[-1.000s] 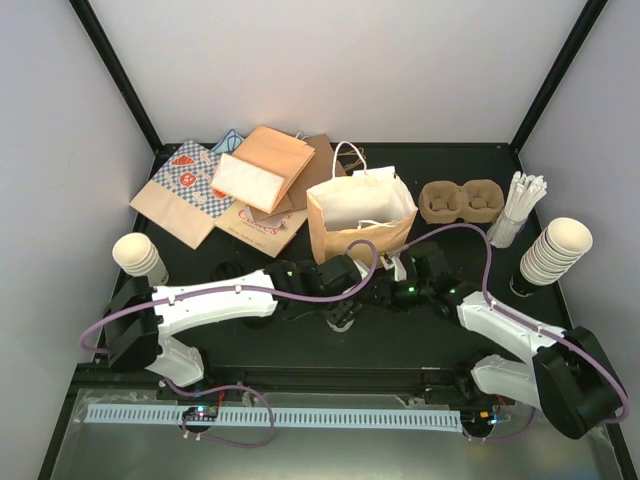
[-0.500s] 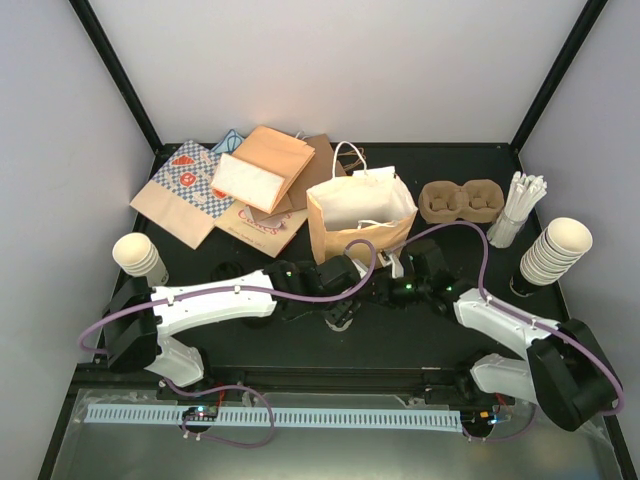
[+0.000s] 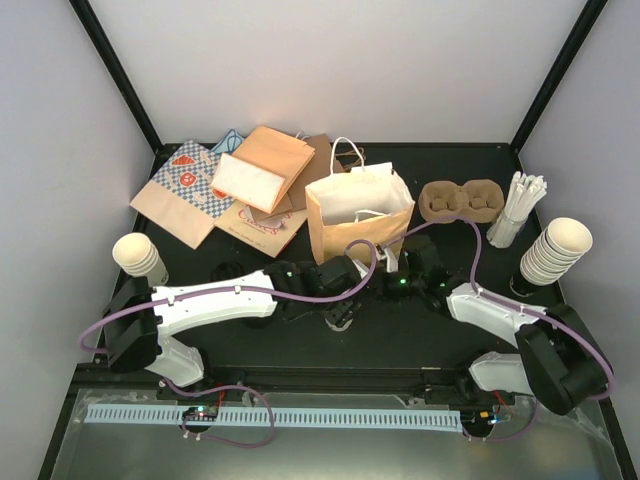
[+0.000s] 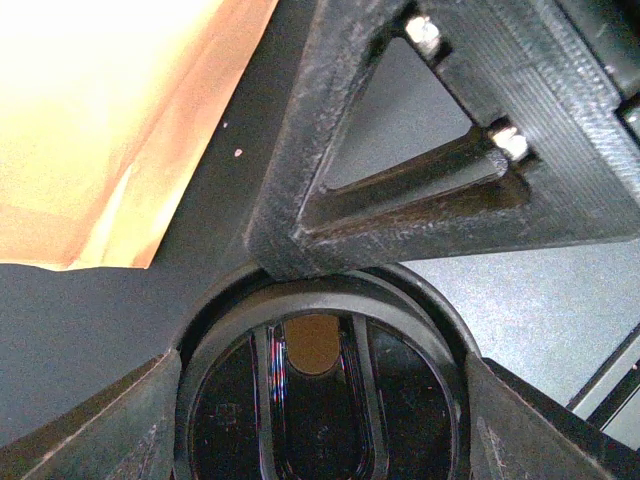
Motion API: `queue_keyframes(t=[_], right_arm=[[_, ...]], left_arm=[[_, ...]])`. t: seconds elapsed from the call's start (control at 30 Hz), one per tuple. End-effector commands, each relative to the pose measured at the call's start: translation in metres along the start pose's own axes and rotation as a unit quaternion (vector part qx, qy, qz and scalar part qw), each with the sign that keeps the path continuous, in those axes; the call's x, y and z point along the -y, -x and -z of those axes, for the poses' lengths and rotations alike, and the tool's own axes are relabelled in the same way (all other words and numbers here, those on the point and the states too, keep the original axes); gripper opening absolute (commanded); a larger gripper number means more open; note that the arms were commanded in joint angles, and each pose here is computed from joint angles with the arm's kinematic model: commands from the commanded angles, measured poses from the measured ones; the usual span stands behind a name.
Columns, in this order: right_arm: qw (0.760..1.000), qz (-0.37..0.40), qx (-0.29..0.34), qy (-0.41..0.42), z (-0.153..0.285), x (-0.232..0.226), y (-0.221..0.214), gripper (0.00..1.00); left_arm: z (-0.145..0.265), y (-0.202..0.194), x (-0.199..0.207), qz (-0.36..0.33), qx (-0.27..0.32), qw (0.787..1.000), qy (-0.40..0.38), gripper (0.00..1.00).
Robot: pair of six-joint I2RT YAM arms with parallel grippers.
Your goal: Pack the takeout coffee
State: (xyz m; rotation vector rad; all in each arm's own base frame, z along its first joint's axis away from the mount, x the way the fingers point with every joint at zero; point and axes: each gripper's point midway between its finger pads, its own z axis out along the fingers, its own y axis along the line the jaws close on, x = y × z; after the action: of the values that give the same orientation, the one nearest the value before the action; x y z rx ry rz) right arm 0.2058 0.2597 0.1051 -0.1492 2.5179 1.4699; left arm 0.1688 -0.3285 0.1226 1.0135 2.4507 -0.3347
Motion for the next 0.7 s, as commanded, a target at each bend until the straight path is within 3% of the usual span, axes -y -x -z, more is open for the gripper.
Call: queue_keyframes(t=[0.0,0.37,0.67], right_arm=[[0.998,-0.020,0.003,-0.061,-0.009,0.034,-0.009,0.30],[0.996,-0.013,0.005,-0.089,-0.004,0.043,-0.025,0.30],[0.981,0.053,0.081,-0.168,0.040,0.030,0.001,0.34]], left_arm=[[-0.030,-0.073,0.035,-0.024,-0.136,0.988,-0.065,0.58],[-0.030,-0.070,0.032,-0.014,-0.134,0.989,-0.054,0.58],[-0.026,-0.063,0.024,-0.005,-0.129,0.991,-0.026,0.60]])
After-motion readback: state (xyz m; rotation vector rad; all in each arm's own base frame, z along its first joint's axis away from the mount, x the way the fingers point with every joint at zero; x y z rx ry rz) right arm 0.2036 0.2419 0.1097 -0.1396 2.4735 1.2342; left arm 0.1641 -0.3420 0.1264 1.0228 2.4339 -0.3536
